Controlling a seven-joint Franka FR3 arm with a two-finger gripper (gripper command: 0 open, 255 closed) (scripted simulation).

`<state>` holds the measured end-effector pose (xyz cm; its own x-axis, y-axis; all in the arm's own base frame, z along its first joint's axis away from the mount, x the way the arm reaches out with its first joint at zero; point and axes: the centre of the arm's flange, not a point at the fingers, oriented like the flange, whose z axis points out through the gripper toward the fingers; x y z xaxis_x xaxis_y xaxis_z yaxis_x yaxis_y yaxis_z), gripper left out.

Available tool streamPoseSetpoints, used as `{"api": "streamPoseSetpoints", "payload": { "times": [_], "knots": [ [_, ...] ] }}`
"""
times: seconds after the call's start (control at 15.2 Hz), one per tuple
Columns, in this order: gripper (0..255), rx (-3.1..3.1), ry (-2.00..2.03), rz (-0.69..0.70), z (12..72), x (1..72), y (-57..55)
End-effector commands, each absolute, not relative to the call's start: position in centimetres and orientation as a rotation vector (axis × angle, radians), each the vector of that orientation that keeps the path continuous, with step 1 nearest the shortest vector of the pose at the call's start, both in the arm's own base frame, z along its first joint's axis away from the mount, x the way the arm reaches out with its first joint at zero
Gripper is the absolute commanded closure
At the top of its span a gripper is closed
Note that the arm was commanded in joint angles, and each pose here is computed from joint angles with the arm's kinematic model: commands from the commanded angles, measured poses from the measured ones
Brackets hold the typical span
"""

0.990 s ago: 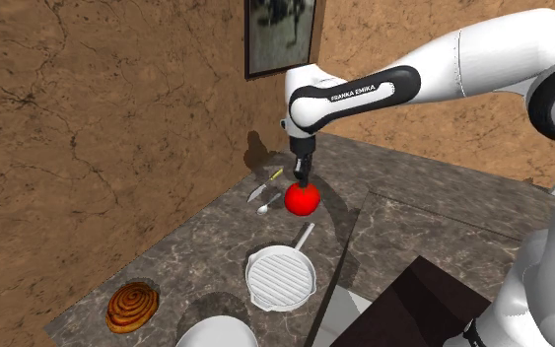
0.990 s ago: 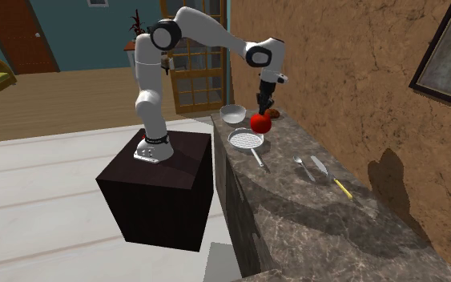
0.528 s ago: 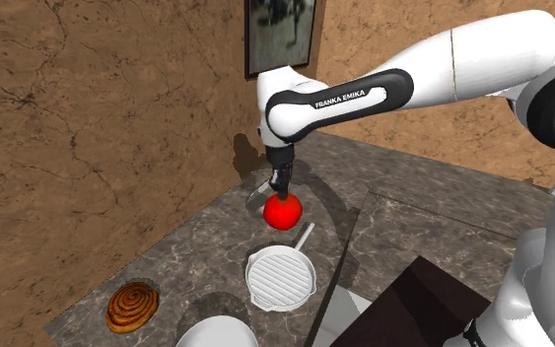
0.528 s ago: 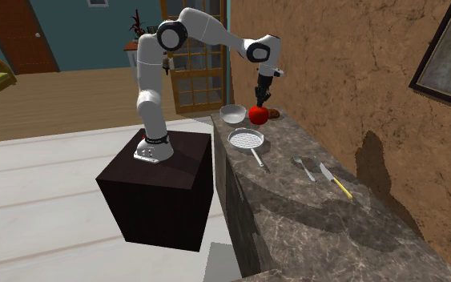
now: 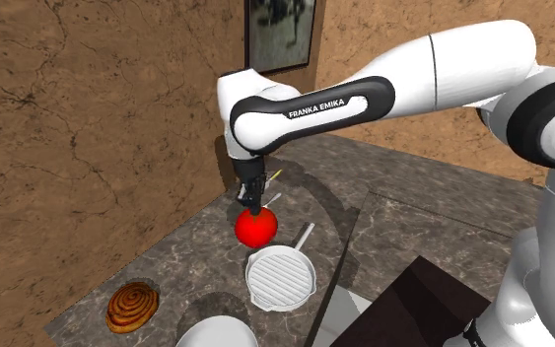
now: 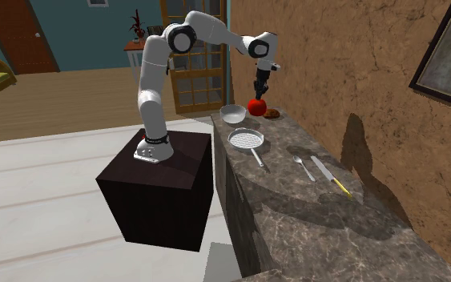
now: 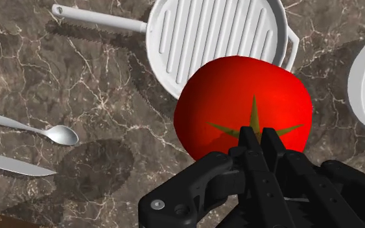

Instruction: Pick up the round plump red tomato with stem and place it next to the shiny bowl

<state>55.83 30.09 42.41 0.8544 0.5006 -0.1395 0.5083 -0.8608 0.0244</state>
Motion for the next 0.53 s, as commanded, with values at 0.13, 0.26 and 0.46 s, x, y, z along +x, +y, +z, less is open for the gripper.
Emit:
{"api": "streamPoseSetpoints", "payload": {
  "times": [0.13, 0.26, 0.46],
  "knots": [
    [255, 2.967, 0.806, -0.197, 42.6, 55.4, 35.5],
    [255, 2.967, 0.806, -0.197, 42.6, 55.1, 38.1],
    [255, 2.967, 0.806, -0.197, 42.1, 54.8, 41.2]
  ]
}}
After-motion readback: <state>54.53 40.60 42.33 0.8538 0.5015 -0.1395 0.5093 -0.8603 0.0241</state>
